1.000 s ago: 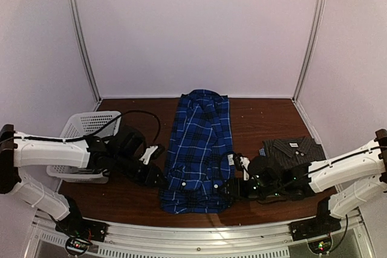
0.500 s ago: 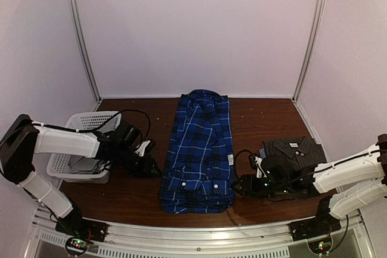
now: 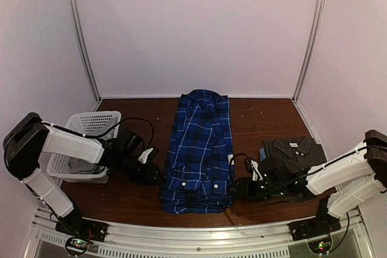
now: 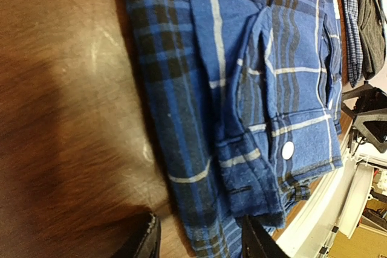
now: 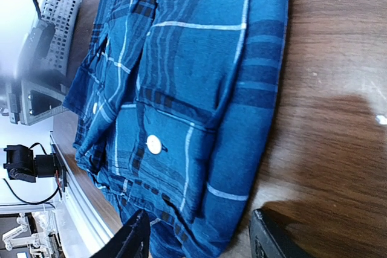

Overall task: Fold and stack the long sleeve shirts
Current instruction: Pick up the rectangle-folded shirt from the center of the board, then fold the rectangle-folded shirt at the center of the board.

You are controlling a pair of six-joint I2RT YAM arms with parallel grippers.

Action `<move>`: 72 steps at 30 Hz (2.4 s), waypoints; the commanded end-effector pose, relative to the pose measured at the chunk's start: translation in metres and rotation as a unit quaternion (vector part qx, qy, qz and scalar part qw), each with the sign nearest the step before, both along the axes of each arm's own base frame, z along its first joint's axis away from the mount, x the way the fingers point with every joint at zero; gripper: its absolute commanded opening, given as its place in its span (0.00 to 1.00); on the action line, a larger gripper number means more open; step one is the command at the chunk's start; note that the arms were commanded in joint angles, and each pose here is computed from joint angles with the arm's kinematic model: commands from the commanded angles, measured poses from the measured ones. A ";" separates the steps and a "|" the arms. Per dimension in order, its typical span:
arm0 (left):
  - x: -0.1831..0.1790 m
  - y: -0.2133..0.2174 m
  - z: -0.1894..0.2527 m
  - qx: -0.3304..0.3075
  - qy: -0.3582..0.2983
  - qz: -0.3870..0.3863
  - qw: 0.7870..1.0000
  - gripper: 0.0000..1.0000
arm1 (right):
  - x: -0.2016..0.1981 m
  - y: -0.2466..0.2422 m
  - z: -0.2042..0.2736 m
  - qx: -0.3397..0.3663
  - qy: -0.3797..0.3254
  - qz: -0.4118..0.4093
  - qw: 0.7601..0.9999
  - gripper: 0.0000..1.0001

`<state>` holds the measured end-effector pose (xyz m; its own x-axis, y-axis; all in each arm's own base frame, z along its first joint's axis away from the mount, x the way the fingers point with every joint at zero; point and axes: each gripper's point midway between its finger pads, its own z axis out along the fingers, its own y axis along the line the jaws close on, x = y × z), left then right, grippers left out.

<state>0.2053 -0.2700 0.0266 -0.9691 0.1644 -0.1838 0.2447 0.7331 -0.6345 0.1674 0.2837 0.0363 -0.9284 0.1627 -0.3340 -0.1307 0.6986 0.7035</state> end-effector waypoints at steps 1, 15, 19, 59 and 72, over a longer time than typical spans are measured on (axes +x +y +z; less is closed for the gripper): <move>-0.010 -0.004 -0.010 0.000 0.010 -0.005 1.000 0.48 | -0.001 0.004 -0.006 0.008 0.011 0.004 1.000 0.57; -0.017 -0.029 -0.011 -0.016 0.024 -0.010 1.000 0.37 | 0.001 0.013 -0.005 0.019 0.011 0.007 1.000 0.43; -0.019 -0.033 -0.008 -0.024 0.030 -0.011 0.999 0.27 | 0.003 0.017 -0.003 0.024 0.009 0.010 1.000 0.39; -0.053 -0.045 0.098 -0.177 0.026 0.016 0.984 0.00 | -0.004 0.057 0.098 0.128 -0.041 -0.005 0.991 0.00; 0.094 -0.037 0.105 -0.206 0.032 0.138 0.968 0.00 | 0.120 0.046 0.120 0.145 -0.085 -0.075 0.983 0.00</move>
<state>0.2602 -0.2998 0.1285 -0.9840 -0.1577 -0.0828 -0.0002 0.4658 -0.8849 0.2591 0.3344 0.1656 -0.8322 0.3983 -0.3857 -0.1682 0.4815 0.8602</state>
